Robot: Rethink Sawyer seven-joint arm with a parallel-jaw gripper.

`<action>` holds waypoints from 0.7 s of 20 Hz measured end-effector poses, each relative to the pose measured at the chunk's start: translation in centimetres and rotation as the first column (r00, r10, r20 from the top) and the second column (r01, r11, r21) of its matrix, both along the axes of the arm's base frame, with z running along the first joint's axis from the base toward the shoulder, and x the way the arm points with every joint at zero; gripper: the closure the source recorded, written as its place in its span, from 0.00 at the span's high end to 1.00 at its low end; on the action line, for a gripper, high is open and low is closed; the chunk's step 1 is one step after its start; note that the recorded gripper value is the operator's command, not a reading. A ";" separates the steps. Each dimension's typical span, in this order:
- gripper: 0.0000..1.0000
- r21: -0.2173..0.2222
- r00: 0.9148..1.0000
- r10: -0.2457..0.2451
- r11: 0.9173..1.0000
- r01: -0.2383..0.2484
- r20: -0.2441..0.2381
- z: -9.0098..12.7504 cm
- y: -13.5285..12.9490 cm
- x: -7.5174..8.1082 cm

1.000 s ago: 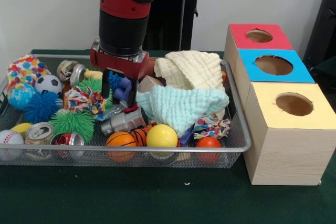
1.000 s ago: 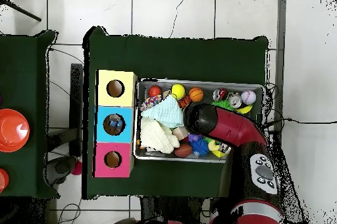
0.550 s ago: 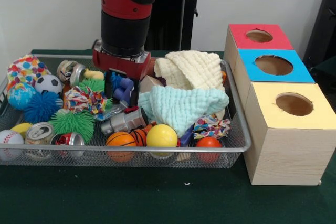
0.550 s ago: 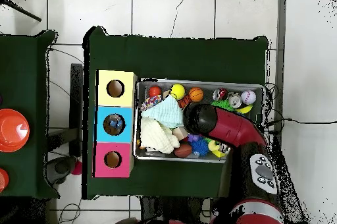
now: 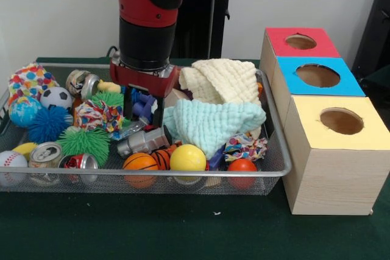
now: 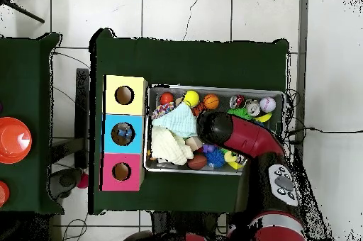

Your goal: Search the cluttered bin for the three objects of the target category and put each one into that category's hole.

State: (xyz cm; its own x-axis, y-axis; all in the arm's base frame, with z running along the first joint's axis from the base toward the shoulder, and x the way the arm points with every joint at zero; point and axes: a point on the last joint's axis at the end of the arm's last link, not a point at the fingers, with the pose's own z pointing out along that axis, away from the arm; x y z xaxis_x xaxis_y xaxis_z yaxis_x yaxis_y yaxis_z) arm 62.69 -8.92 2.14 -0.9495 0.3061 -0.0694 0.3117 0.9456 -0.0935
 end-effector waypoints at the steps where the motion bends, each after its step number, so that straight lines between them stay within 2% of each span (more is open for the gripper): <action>1: 1.00 0.001 1.000 -0.001 1.000 0.001 0.001 -0.2 0.0 0.0; 14: 1.00 0.013 0.999 -0.011 1.000 0.012 -0.033 -2.4 -0.4 -1.3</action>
State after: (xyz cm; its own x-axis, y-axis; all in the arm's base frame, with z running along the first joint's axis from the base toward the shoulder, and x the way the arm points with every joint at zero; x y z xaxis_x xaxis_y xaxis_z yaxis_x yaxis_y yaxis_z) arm 61.44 -9.30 -0.26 -0.9476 0.3177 -0.0344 0.3196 0.9431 -0.0918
